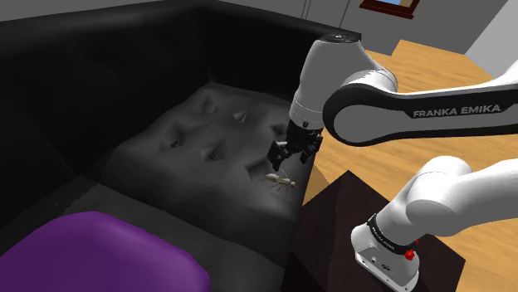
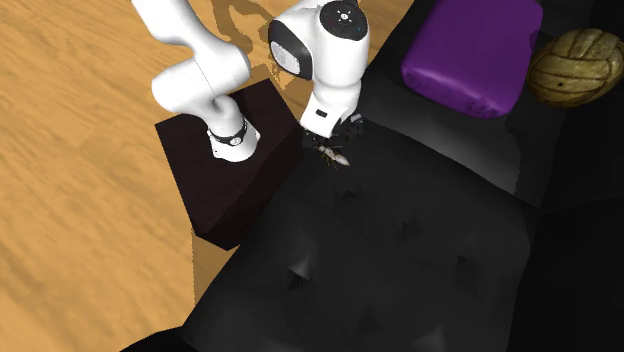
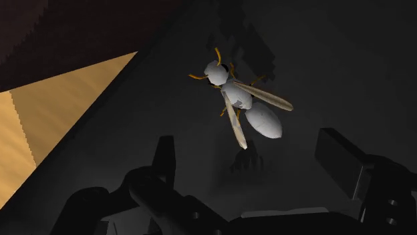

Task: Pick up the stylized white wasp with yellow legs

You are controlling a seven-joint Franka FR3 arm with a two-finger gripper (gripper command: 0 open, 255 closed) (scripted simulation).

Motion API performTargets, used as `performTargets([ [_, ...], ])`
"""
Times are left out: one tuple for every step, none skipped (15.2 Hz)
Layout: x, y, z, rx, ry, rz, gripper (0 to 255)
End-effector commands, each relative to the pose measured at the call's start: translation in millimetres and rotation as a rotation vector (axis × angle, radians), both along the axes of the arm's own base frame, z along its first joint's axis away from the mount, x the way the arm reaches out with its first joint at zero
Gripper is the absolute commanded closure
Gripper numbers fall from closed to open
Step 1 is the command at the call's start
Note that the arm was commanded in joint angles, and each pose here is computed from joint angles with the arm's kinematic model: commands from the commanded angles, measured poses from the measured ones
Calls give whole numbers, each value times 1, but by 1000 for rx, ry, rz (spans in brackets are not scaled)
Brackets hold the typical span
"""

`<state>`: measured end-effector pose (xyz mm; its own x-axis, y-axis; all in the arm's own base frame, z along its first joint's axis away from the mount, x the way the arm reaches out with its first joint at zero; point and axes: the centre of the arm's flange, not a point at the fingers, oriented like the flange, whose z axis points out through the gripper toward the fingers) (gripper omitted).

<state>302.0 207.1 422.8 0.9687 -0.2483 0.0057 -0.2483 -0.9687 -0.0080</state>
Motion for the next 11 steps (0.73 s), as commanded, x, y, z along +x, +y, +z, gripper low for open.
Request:
performTargets([
  [5, 16, -11, 6, -5, -18, 0],
  [5, 16, -16, 6, -5, -18, 0],
  [5, 16, -21, 6, -5, -18, 0],
  [5, 16, -27, 6, -5, -18, 0],
  [5, 16, -32, 6, -5, -18, 0],
  [5, 16, -37, 6, -5, -18, 0],
  [5, 16, -43, 6, -5, -18, 0],
  [5, 16, -48, 6, -5, -18, 0],
  [5, 16, -51, 6, -5, -18, 0],
  [5, 16, -51, 6, -5, -18, 0],
  [4, 16, -51, 6, -5, -18, 255],
])
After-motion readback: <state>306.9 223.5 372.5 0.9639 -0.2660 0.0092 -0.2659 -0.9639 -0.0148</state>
